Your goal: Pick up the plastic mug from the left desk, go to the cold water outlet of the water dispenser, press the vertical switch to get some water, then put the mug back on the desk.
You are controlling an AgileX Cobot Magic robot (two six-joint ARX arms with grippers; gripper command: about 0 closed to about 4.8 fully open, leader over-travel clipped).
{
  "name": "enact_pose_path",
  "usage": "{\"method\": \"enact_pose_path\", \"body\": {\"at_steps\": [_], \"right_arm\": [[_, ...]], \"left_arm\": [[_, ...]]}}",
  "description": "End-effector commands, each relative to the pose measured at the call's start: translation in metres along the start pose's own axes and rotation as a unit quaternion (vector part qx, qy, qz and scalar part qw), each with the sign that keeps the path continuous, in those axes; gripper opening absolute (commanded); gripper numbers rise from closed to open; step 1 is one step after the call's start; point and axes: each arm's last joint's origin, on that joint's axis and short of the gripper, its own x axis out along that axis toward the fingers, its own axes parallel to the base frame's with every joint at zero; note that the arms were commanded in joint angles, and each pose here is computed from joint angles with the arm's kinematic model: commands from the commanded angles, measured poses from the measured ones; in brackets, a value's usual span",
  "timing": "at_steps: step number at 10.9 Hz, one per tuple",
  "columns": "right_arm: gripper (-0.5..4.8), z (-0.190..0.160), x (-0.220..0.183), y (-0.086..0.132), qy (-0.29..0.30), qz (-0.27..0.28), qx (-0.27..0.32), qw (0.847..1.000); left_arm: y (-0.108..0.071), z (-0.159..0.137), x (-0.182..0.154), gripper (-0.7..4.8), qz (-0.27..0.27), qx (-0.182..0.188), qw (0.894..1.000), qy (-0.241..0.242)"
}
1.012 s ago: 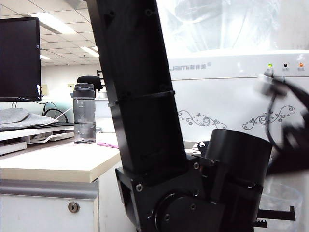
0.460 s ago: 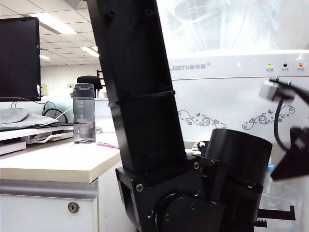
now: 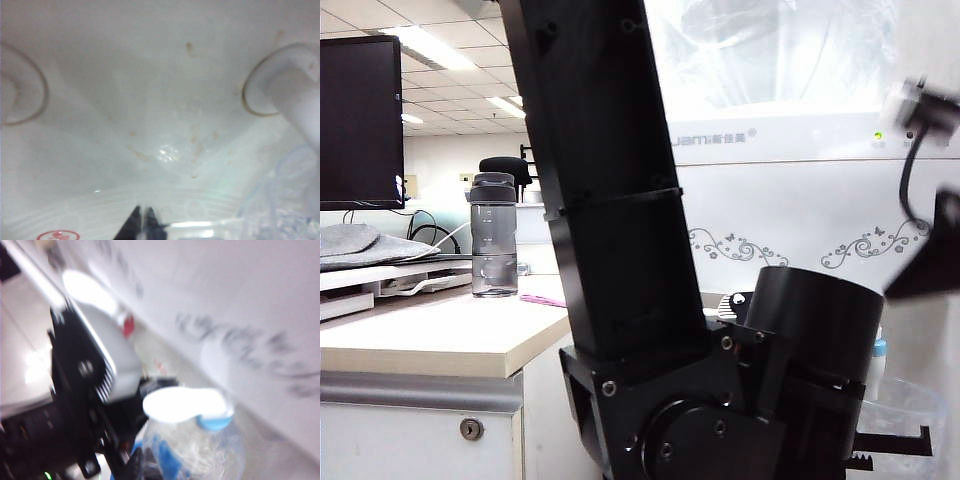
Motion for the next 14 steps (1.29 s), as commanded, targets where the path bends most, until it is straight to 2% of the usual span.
{"method": "enact_pose_path", "body": {"at_steps": [1,6,14], "right_arm": [[-0.01,0.010,-0.003,0.000,-0.043,-0.002,0.029,0.999],[-0.01,0.012,0.012,-0.006,-0.063,0.003,0.031,0.998],[-0.01,-0.002,0.038,-0.013,-0.032,0.019,0.044,0.998]], "left_arm": [[-0.004,0.011,0.000,-0.06,-0.005,-0.027,0.999,-0.026],[-0.004,0.011,0.000,-0.06,-0.005,-0.028,0.999,-0.027],[-0.004,0.011,0.000,-0.06,-0.005,-0.028,0.999,-0.027]]}}
